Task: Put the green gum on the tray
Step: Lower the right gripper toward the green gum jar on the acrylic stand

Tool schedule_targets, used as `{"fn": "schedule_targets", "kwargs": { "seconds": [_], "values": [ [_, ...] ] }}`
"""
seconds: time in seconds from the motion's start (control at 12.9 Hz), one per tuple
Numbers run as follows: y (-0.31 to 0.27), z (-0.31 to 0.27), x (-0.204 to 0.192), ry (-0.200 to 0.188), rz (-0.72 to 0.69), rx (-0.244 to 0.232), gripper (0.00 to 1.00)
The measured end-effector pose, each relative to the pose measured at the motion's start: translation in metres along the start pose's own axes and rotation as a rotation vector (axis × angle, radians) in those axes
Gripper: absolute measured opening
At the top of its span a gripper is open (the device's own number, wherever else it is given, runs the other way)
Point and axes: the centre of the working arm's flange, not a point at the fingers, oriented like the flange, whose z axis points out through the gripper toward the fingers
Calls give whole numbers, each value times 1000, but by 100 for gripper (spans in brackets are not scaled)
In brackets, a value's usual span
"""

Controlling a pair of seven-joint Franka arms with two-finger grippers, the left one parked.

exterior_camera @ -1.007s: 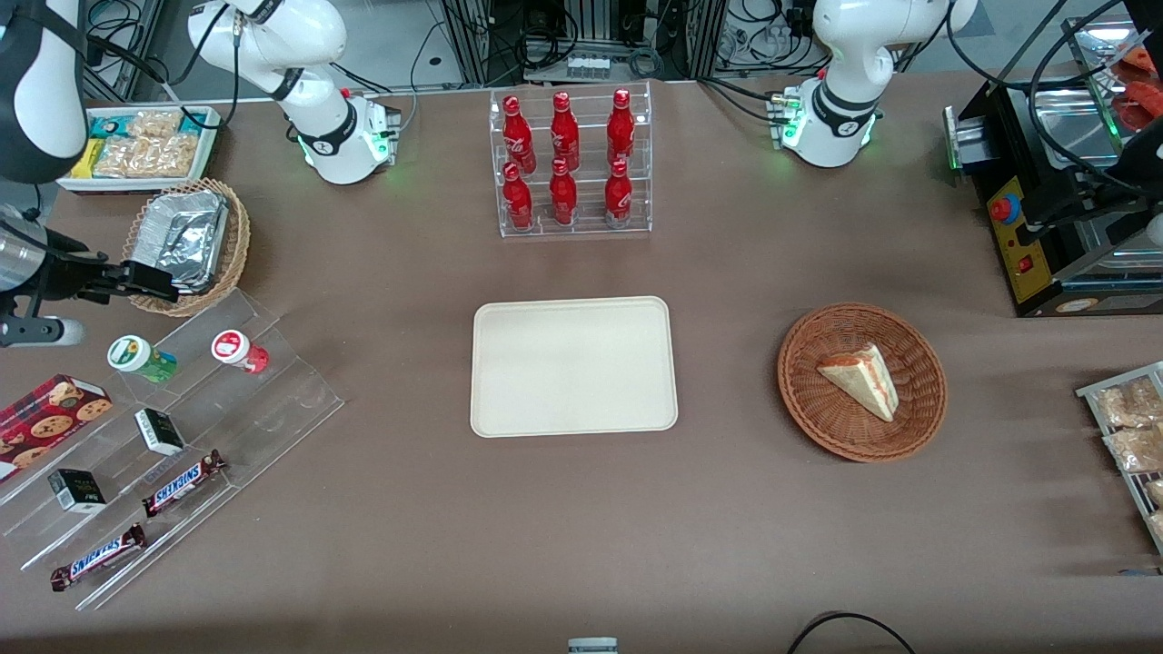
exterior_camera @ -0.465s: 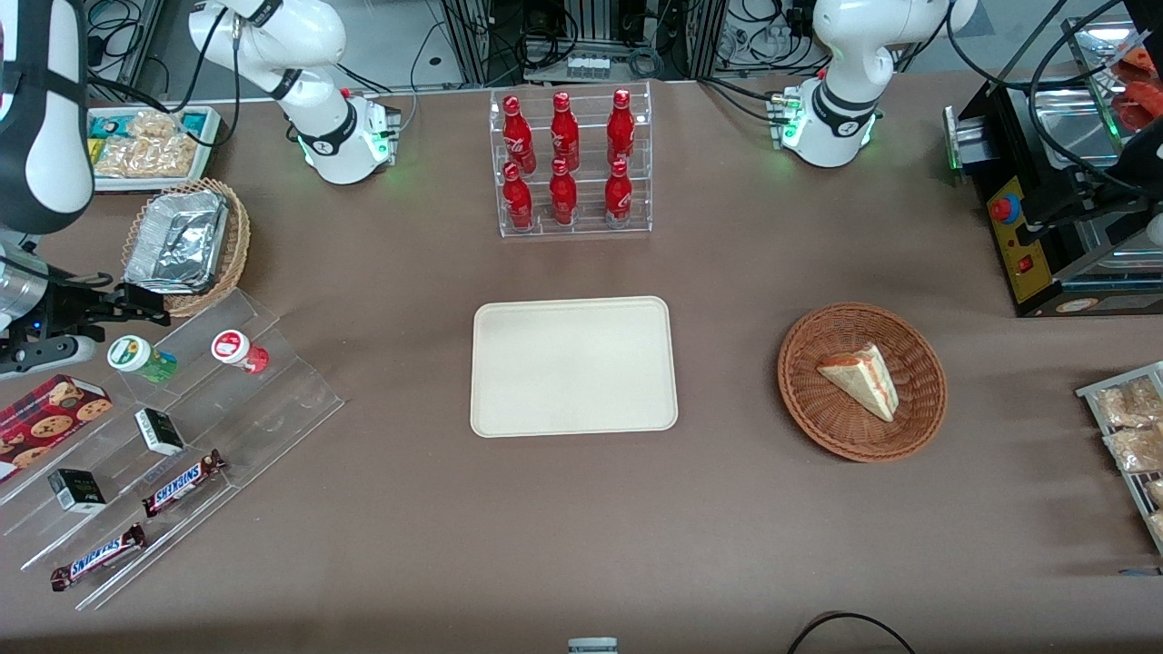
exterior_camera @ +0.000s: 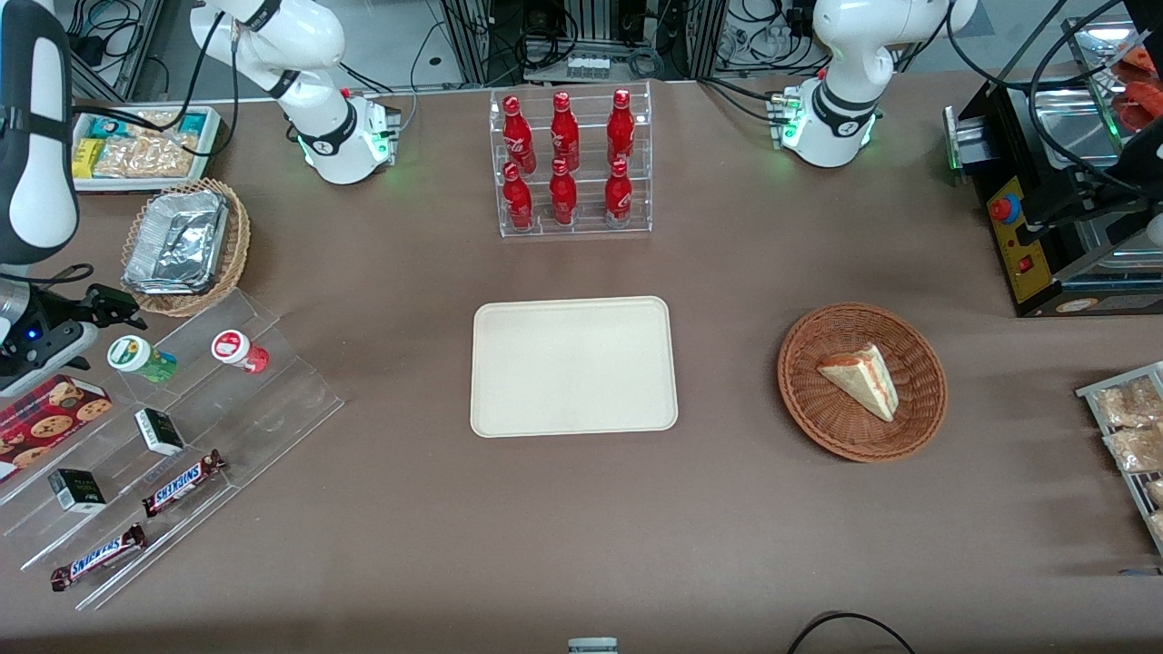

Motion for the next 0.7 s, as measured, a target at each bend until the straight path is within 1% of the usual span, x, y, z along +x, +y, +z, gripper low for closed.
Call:
{"fn": "schedule_targets", "kwargs": {
  "seconds": [0.23, 0.7],
  "values": [
    [12, 12, -7, 0, -72, -3, 100],
    [15, 31, -16, -3, -74, 3, 100]
  ]
}}
